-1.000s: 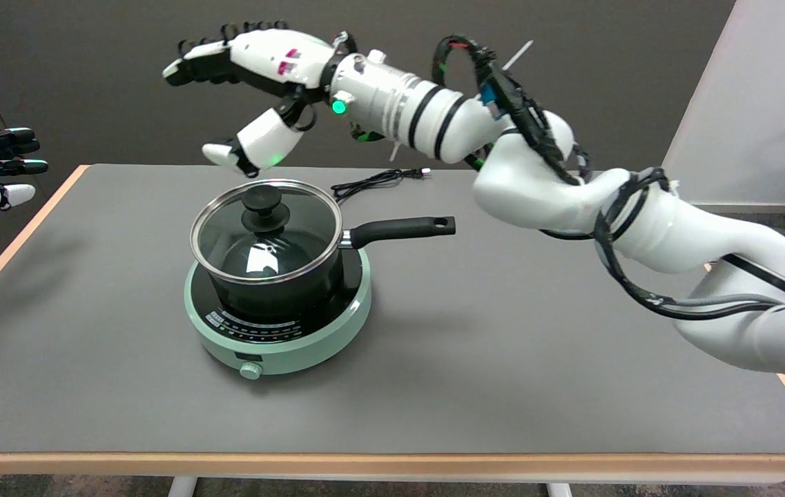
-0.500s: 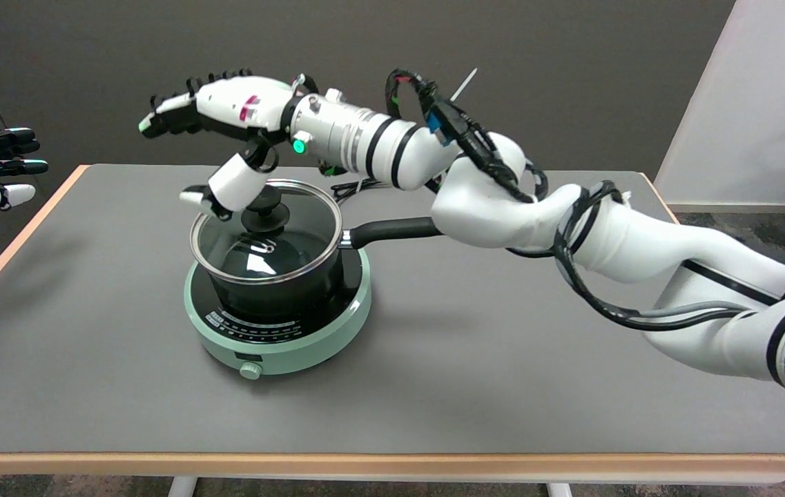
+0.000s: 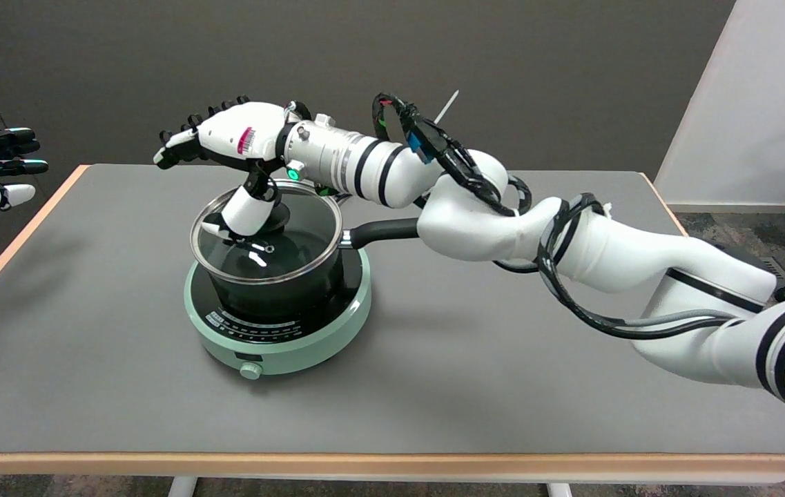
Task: Pick up the pot lid.
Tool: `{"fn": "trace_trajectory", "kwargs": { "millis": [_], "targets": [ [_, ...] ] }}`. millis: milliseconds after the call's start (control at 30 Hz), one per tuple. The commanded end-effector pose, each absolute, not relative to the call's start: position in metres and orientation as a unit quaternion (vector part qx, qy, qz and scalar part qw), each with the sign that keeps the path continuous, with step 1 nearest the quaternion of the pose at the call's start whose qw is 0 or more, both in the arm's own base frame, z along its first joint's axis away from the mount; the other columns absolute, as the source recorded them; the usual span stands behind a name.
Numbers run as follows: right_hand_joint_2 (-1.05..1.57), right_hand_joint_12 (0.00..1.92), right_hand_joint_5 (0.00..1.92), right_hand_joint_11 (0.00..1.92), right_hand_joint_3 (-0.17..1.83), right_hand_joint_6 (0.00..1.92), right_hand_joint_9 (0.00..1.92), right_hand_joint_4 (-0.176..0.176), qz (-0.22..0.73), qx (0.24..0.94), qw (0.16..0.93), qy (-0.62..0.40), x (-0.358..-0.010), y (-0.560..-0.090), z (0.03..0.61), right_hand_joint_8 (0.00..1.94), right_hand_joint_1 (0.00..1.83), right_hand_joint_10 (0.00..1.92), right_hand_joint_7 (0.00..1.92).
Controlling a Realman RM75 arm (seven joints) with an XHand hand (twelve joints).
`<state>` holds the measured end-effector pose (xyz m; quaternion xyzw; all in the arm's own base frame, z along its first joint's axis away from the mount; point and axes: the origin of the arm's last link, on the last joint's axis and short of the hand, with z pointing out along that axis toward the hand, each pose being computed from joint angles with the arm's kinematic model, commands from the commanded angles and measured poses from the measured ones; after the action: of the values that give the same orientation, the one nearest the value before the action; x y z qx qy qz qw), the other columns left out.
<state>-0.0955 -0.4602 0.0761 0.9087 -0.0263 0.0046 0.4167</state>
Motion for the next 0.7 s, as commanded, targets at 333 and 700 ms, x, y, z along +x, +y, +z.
{"fn": "trace_trajectory", "kwargs": {
  "millis": [333,700],
  "targets": [
    [0.54,0.71,0.44,0.39,0.99,0.19,0.55,0.116,-0.031,0.906,0.416,0.067,-0.071,-0.440,0.113,0.17,0.85,0.32,0.51],
    [0.53,0.74,0.41,0.40,0.99,0.18,0.56,0.114,-0.040,0.909,0.410,0.062,-0.080,-0.429,0.116,0.17,0.83,0.33,0.51]
  ]
}}
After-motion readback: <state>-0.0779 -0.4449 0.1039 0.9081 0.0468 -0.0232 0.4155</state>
